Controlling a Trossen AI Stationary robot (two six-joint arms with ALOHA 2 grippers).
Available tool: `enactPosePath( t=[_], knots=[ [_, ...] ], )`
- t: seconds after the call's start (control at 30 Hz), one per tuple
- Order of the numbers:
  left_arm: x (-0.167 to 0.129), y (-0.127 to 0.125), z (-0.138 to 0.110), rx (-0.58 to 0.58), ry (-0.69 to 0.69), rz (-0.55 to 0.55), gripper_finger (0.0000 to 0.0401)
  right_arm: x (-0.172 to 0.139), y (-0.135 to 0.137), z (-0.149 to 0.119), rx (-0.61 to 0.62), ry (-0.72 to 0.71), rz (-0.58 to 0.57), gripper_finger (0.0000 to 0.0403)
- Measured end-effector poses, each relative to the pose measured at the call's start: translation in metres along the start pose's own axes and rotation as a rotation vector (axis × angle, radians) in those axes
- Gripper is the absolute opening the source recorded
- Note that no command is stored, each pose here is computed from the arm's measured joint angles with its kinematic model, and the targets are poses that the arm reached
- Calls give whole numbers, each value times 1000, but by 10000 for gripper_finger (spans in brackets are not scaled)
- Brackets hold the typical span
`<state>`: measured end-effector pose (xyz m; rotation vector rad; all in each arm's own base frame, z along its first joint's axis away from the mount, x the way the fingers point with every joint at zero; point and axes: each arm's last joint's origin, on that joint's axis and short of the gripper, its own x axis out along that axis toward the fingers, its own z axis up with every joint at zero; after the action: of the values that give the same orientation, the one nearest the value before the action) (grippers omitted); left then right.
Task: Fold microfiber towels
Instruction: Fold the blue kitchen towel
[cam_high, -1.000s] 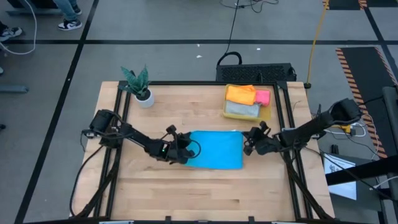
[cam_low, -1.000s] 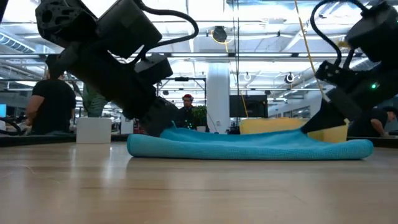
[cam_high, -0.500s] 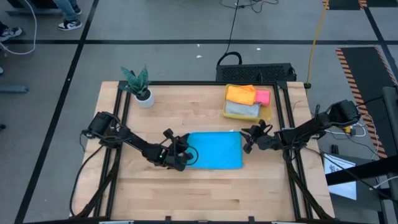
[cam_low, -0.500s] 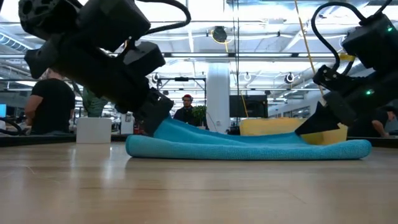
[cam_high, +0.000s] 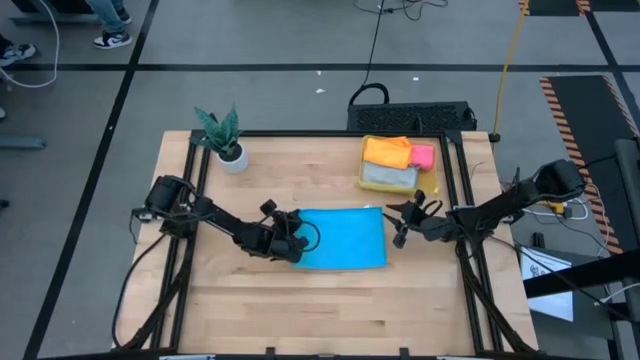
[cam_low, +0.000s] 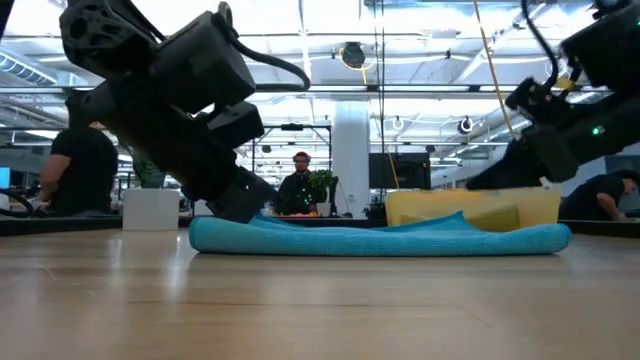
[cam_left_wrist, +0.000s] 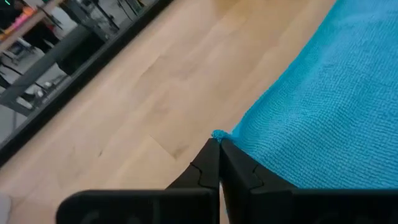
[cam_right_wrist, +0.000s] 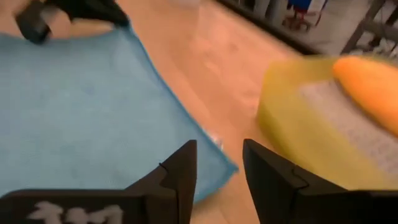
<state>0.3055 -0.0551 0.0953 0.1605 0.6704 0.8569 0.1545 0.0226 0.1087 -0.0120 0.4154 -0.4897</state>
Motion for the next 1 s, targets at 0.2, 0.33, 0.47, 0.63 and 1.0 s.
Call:
enactPosePath(
  t=[0.2, 0.33, 0.47, 0.63, 1.0],
  knots=[
    [3, 2, 1, -3, 19, -11, 50, -12, 4, 12, -4, -97, 34, 102],
    [-5, 10, 8, 11, 23, -11, 111, -19, 10, 15, 14, -126, 126, 91],
    [-23, 22, 23, -61, 1, -34, 153, -21, 17, 14, 48, -95, 288, 85],
    [-42, 32, 41, -146, -41, -105, 162, -19, 23, 5, 76, -20, 370, 79],
    [-12, -4, 26, -52, 116, -534, 107, -5, 39, -7, 88, 27, 441, 54]
  ],
)
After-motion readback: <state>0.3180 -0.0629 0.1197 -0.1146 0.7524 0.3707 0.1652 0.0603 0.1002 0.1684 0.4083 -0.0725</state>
